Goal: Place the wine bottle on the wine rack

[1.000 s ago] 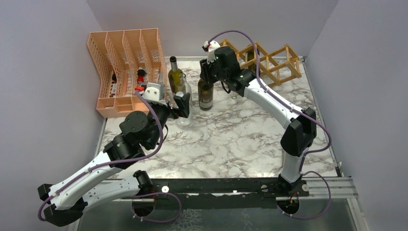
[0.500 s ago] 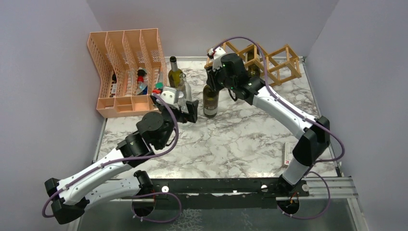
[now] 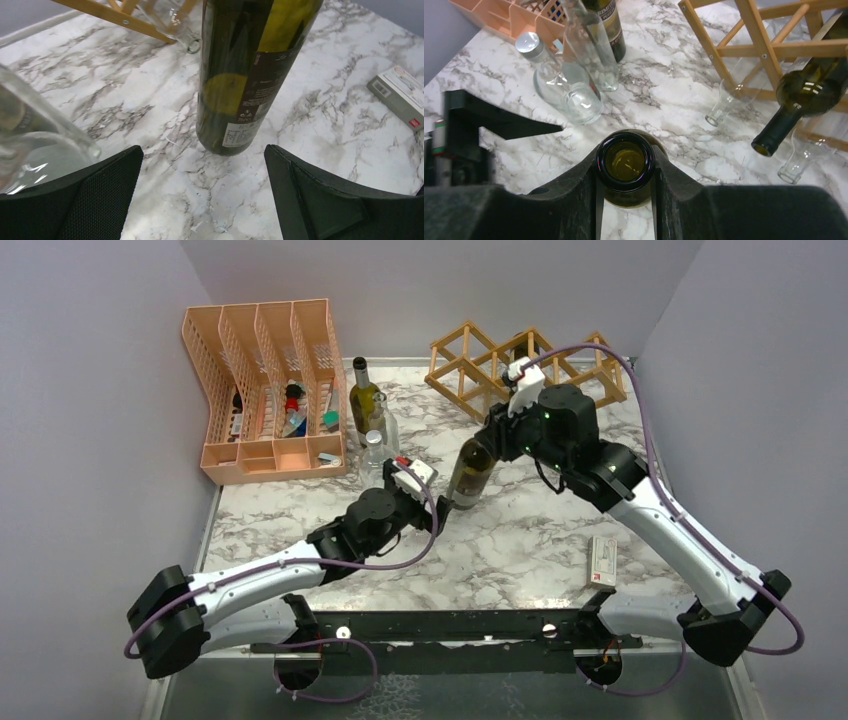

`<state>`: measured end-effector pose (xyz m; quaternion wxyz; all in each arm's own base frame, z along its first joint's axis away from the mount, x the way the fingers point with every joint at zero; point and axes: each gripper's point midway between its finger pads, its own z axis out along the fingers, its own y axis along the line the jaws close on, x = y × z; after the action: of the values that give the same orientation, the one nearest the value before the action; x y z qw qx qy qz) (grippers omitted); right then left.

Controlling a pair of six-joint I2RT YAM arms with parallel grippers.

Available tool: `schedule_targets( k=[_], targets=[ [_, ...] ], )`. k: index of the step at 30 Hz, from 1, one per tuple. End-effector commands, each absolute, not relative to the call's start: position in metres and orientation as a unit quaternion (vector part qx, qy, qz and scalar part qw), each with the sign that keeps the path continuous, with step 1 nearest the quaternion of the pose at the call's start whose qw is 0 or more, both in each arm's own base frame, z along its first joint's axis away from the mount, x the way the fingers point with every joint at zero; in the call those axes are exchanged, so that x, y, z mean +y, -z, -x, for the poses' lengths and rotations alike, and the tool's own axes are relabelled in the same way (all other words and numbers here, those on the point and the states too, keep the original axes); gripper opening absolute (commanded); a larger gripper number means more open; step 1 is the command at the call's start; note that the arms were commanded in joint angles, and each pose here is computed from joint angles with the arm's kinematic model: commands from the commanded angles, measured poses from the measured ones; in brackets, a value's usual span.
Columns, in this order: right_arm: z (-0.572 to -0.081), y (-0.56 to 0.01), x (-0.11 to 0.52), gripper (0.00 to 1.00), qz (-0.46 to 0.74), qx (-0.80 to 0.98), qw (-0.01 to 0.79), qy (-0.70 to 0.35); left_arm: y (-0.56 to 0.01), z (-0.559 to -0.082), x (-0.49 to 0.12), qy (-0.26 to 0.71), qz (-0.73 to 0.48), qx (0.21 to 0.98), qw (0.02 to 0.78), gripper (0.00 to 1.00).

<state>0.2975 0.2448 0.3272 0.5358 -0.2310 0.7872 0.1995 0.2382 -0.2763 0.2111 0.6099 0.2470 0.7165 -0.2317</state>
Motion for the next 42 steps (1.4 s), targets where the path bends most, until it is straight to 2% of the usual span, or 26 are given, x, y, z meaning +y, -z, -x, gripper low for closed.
schedule_targets(
  k=[1,11,22,23,24,27,33,34,35,36,39,40,42],
  targets=[
    [-0.267,-0.352,0.242,0.11,0.223,0.767,0.544,-0.258,-0.216,-0.225,-0.318,0.308,-0.310,0.670,0.600,0.99],
    [-0.224,-0.356,0.242,0.10,0.268,0.748,0.517,-0.319,-0.195,-0.197,-0.361,0.395,-0.392,0.616,0.558,0.99],
    [-0.190,-0.366,0.249,0.10,0.336,0.708,0.501,-0.367,-0.213,-0.189,-0.369,0.437,-0.392,0.562,0.582,0.99],
    [-0.188,-0.366,0.248,0.10,0.336,0.709,0.500,-0.367,-0.216,-0.188,-0.367,0.438,-0.393,0.555,0.588,0.97],
    [-0.187,-0.366,0.247,0.10,0.336,0.708,0.500,-0.368,-0.218,-0.187,-0.367,0.438,-0.395,0.549,0.593,0.92],
    [-0.180,-0.368,0.247,0.10,0.340,0.703,0.496,-0.379,-0.220,-0.185,-0.367,0.433,-0.409,0.535,0.600,0.68],
    [-0.172,-0.374,0.243,0.14,0.338,0.699,0.497,-0.388,-0.232,-0.189,-0.367,0.420,-0.416,0.515,0.621,0.33],
    [-0.171,-0.374,0.242,0.16,0.337,0.700,0.496,-0.388,-0.234,-0.189,-0.368,0.418,-0.420,0.510,0.623,0.23],
    [-0.171,-0.374,0.242,0.19,0.336,0.702,0.495,-0.387,-0.235,-0.189,-0.369,0.415,-0.426,0.505,0.625,0.05],
    [-0.170,-0.375,0.241,0.26,0.335,0.703,0.494,-0.386,-0.236,-0.189,-0.369,0.411,-0.429,0.501,0.629,0.00],
    [-0.169,-0.379,0.236,0.59,0.327,0.706,0.500,-0.382,-0.239,-0.190,-0.368,0.391,-0.450,0.479,0.644,0.00],
    [-0.169,-0.381,0.234,0.65,0.324,0.706,0.503,-0.380,-0.240,-0.191,-0.368,0.380,-0.460,0.469,0.651,0.00],
    [-0.168,-0.386,0.229,0.71,0.318,0.706,0.510,-0.375,-0.245,-0.193,-0.367,0.348,-0.486,0.439,0.671,0.00]
  ],
)
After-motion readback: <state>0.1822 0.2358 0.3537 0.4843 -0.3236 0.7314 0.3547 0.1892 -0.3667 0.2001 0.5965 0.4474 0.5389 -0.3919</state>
